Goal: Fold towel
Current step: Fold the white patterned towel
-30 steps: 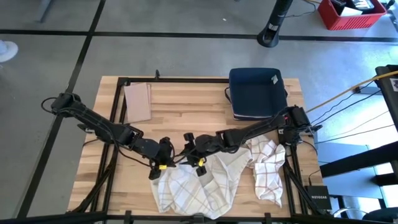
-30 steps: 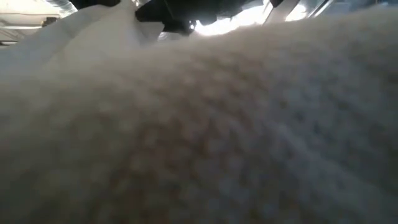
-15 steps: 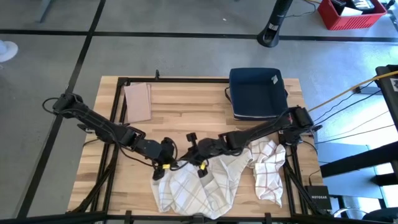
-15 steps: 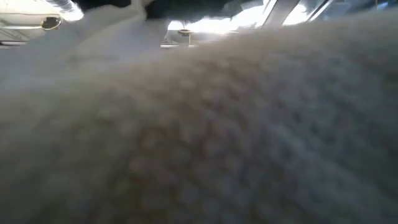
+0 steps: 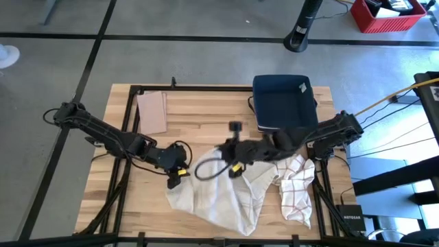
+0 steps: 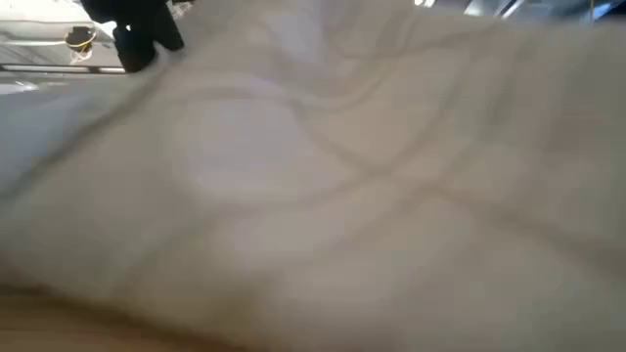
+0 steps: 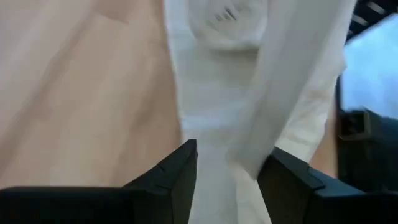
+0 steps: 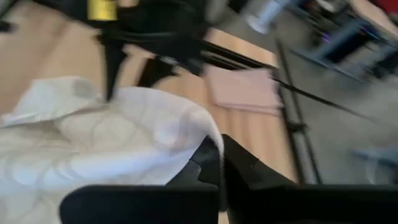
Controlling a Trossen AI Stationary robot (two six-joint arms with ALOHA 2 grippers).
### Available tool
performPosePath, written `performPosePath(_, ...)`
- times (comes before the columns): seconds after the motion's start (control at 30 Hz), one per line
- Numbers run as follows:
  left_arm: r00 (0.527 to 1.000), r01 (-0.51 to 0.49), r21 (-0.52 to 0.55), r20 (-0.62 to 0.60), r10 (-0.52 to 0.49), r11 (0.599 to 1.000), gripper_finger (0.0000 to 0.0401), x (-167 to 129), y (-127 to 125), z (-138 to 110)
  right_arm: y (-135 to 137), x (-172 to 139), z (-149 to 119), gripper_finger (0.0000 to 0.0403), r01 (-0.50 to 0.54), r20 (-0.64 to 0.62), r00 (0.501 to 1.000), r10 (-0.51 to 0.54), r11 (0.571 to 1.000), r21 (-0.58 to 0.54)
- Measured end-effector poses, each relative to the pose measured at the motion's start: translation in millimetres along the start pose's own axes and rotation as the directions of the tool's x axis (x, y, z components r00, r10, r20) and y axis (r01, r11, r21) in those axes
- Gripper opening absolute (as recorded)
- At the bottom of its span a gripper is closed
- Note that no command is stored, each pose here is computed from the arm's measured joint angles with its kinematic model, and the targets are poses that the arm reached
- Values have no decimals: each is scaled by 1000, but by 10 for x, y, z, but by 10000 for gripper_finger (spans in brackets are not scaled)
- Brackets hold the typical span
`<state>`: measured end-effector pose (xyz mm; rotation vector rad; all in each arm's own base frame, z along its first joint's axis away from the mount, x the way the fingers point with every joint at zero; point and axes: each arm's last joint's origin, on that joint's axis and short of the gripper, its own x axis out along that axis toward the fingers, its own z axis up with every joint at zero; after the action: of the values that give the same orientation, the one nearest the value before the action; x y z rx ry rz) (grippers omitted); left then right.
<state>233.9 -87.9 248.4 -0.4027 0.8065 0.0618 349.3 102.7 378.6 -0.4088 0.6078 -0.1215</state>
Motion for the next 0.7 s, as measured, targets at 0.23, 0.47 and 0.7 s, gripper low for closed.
performPosePath(0.23, 992, -117, -6, 50, 117, 993, 150, 83, -42, -63, -313, -404, 233, 3, 121, -19, 993, -120, 990, 74)
performPosePath(0.47, 989, -133, -54, 53, 136, 990, 150, 185, -177, -190, -436, -572, 308, 3, 219, -19, 976, -218, 969, 110)
performPosePath(0.7, 973, -140, 16, 186, 134, 990, 150, 327, -440, -326, -479, -549, 271, 5, 246, -53, 969, -242, 963, 113)
